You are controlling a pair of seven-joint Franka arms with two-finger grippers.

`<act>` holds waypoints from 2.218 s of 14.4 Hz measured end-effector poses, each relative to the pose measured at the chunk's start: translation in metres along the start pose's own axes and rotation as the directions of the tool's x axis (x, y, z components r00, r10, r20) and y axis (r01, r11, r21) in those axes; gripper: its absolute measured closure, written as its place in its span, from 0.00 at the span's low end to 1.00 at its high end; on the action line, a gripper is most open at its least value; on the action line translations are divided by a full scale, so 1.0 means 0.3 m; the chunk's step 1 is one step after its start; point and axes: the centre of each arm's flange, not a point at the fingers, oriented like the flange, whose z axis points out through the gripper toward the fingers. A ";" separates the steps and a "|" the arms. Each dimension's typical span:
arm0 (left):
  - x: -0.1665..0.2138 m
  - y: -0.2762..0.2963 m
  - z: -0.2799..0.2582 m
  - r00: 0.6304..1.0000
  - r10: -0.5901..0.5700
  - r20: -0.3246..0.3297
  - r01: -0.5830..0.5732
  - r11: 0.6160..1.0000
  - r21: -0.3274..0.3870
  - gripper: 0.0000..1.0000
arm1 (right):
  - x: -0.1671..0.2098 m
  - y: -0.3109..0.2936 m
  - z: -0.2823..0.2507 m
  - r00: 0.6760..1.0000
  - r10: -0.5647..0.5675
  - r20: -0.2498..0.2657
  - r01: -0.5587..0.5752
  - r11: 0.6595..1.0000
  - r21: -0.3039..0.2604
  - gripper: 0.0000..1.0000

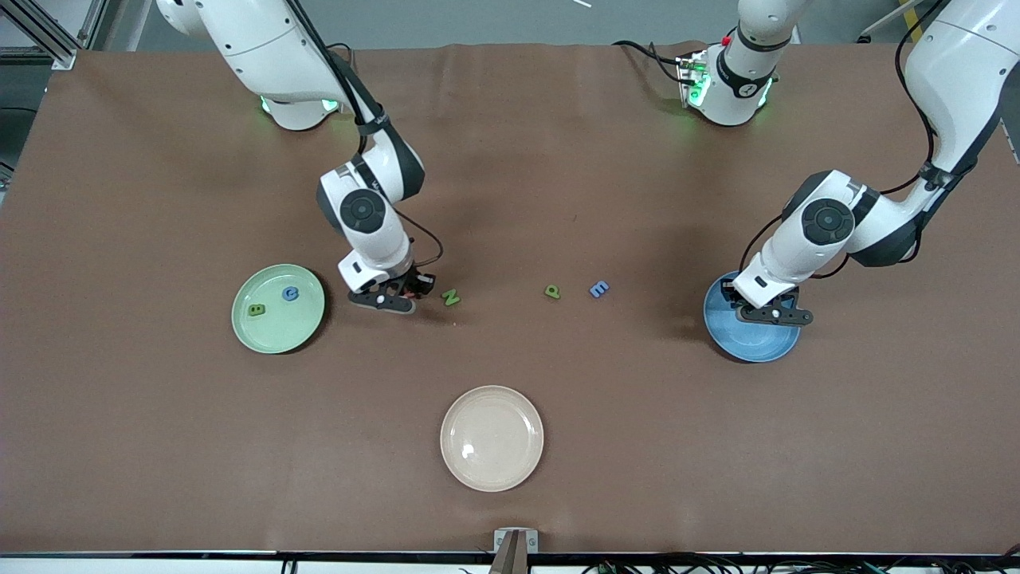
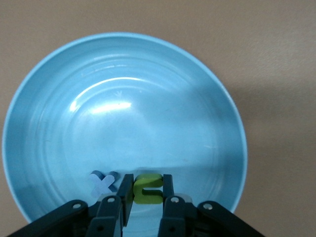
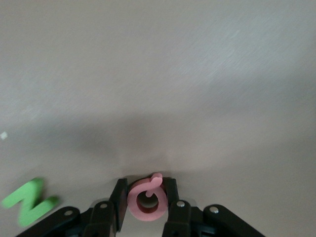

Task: Sort upper and lower case letters into plates
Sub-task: 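Carry the pink a to the green plate while the left gripper releases the u, then release the a with the right gripper while the left gripper reaches the blue E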

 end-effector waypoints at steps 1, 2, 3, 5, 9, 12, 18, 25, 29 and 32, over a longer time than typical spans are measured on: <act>-0.003 -0.007 0.012 1.000 0.000 0.003 0.000 1.000 -0.002 0.72 | 0.050 0.070 -0.030 0.999 -0.032 0.014 0.033 0.999 -0.018 0.64; -0.005 -0.010 0.021 1.000 -0.001 0.005 0.001 1.000 -0.006 0.72 | 0.102 0.152 -0.062 0.997 -0.068 0.025 0.069 0.997 -0.026 0.64; -0.006 -0.009 0.027 1.000 -0.002 0.005 0.002 1.000 -0.013 0.72 | 0.154 0.243 -0.092 0.994 -0.103 0.028 0.104 0.994 -0.026 0.64; -0.008 -0.005 0.039 1.000 -0.001 0.002 0.001 1.000 -0.027 0.72 | 0.236 0.416 -0.129 0.987 -0.160 0.033 0.161 0.987 -0.021 0.64; -0.007 -0.008 0.040 1.000 -0.005 -0.004 0.004 0.999 -0.033 0.71 | 0.294 0.597 -0.126 0.978 -0.206 0.043 0.207 0.978 -0.017 0.64; -0.002 -0.012 0.037 1.000 -0.007 -0.008 0.007 0.999 -0.032 0.53 | 0.284 0.621 -0.105 0.978 -0.200 0.057 0.201 0.979 -0.018 0.64; 0.039 0.120 -0.083 0.994 -0.101 -0.045 0.100 0.994 -0.036 0.00 | 0.265 0.623 -0.069 0.976 -0.201 0.080 0.203 0.979 -0.021 0.51; 0.173 0.422 -0.376 0.943 -0.326 0.073 0.330 0.942 -0.062 0.00 | 0.229 0.395 -0.119 0.996 -0.084 0.042 0.085 0.996 -0.009 0.00; 0.150 0.648 -0.420 0.897 -0.433 0.086 0.437 0.899 -0.034 0.00 | 0.127 0.043 -0.147 0.999 0.043 0.005 -0.043 0.999 0.003 0.00; 0.140 0.688 -0.342 0.869 -0.481 0.116 0.484 0.875 -0.004 0.00 | 0.078 -0.119 -0.074 0.994 0.106 0.006 -0.106 0.994 -0.004 0.00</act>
